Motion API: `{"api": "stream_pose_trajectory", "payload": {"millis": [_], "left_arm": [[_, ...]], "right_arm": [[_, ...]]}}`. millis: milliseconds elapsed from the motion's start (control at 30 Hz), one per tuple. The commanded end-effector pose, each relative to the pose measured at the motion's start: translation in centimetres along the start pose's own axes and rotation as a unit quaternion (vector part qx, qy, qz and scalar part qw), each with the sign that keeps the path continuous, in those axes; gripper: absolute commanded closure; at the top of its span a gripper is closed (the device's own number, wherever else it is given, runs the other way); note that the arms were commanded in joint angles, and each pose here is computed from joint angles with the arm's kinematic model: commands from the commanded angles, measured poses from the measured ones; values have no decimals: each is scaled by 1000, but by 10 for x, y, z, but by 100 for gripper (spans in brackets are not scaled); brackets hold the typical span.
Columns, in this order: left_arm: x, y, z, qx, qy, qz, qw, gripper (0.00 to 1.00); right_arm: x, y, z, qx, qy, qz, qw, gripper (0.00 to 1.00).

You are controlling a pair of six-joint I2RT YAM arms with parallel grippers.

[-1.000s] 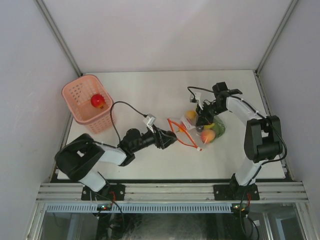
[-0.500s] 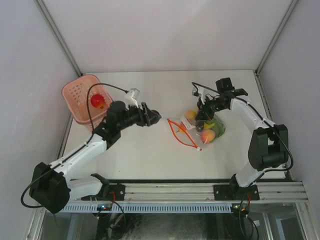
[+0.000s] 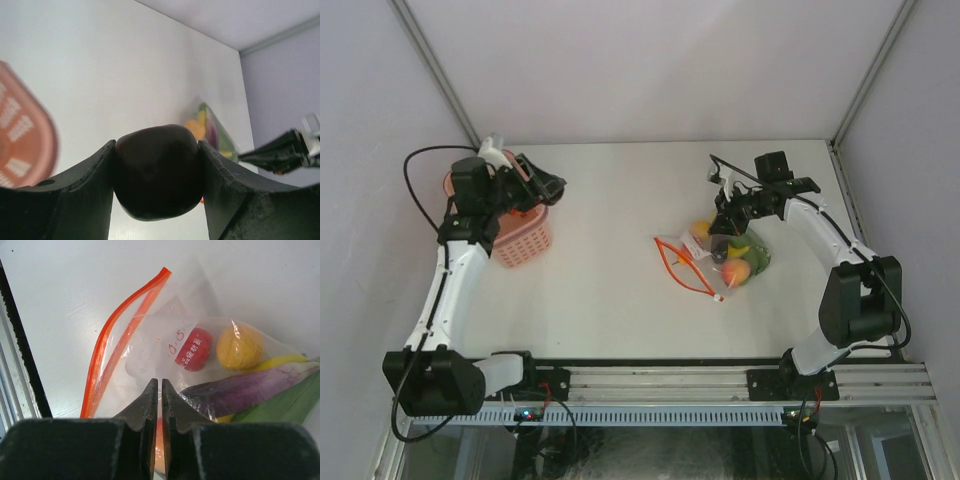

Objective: Open the zip-top bag and remove the fake food
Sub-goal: Place the fake fruit in the bin.

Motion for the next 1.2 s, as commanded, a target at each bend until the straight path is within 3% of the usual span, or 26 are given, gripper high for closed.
{"api": "stream_pose_trajectory", "payload": {"millis": [0, 167, 333, 533, 1167], "left_arm": [[-11, -49, 14, -50, -45, -53, 996, 94], [-16, -91, 56, -86, -200, -130, 967, 95], [-20, -124, 90, -111, -339, -187, 915, 95], [-3, -142, 130, -113, -440, -186, 871, 95], [48, -152, 208, -24, -551, -114, 826, 93]], "right_arm": [[-9, -19, 2, -10, 12, -28, 999, 95], [-7, -18, 2, -2, 9, -28, 1000, 95], [-4, -14, 0, 7, 9, -21, 1000, 94], [-7, -15, 0, 6, 14, -22, 1000, 94], [-5, -14, -2, 6, 15, -20, 1000, 94]]}}
Point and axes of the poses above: each gripper's point midway between its finger pads, its own x axis out along the fingers, its own z axis along the line the jaws close on, y = z × x, the point moved 4 cm from there along -x, back along the fingers, and after that the axes turned 6 degrees about -x, right-handed, at the moved point
